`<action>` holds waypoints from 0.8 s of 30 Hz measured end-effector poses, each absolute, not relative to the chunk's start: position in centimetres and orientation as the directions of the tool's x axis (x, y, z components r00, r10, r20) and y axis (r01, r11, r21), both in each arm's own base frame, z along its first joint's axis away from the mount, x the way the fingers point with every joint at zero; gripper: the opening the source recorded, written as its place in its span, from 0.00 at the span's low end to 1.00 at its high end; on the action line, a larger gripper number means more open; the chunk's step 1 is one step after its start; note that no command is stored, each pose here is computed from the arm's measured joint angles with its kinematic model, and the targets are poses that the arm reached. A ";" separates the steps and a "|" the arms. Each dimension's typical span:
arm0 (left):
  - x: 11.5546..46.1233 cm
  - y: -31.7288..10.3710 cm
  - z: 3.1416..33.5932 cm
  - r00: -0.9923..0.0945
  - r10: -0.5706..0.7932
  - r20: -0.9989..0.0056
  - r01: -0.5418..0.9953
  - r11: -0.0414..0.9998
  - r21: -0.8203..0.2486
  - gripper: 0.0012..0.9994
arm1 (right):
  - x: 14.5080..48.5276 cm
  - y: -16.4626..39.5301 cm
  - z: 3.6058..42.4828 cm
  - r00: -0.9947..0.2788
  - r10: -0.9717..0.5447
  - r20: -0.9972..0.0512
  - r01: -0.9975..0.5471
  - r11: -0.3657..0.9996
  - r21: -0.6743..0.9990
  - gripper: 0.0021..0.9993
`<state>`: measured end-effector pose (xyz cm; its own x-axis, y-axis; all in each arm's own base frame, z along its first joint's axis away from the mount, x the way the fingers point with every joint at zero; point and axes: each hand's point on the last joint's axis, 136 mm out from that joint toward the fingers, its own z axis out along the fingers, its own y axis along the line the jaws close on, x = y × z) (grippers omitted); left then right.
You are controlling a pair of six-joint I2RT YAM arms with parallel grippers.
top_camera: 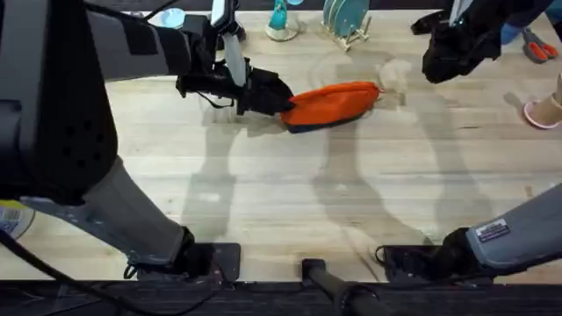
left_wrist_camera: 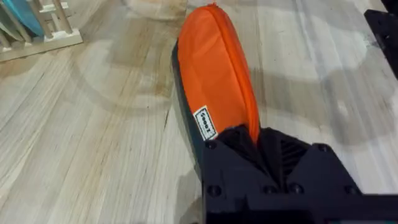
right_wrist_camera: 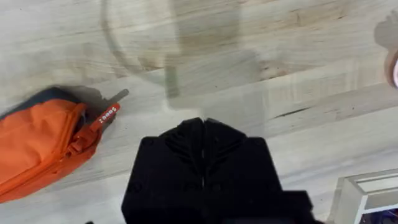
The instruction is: Unzip the bag, pick up the pens from the table one at a time and place them inside, then zip the bag closed.
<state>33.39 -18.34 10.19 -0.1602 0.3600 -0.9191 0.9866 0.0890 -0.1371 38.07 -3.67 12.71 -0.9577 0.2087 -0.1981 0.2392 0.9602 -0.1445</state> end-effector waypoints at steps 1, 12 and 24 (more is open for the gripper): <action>33.4 -18.3 10.2 -0.161 0.360 -0.919 0.986 0.089 -0.138 0.04 | 38.1 -3.7 12.7 -0.958 0.209 -0.198 0.239 0.960 -0.144 0.03; 33.4 -18.3 10.2 -0.163 0.360 -0.919 0.986 0.090 -0.140 0.04 | 37.9 -3.5 12.7 -0.961 0.201 -0.189 0.231 0.961 -0.151 0.99; 33.4 -18.3 10.2 -0.163 0.360 -0.919 0.986 0.090 -0.140 0.04 | 38.4 2.1 18.7 -0.956 0.061 -0.286 0.101 0.987 -0.127 1.00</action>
<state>33.39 -18.34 10.19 -0.1630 0.3599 -0.9186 0.9861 0.0900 -0.1397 38.37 2.13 18.75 -0.9562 0.0607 -0.2863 0.1006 0.9868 -0.1267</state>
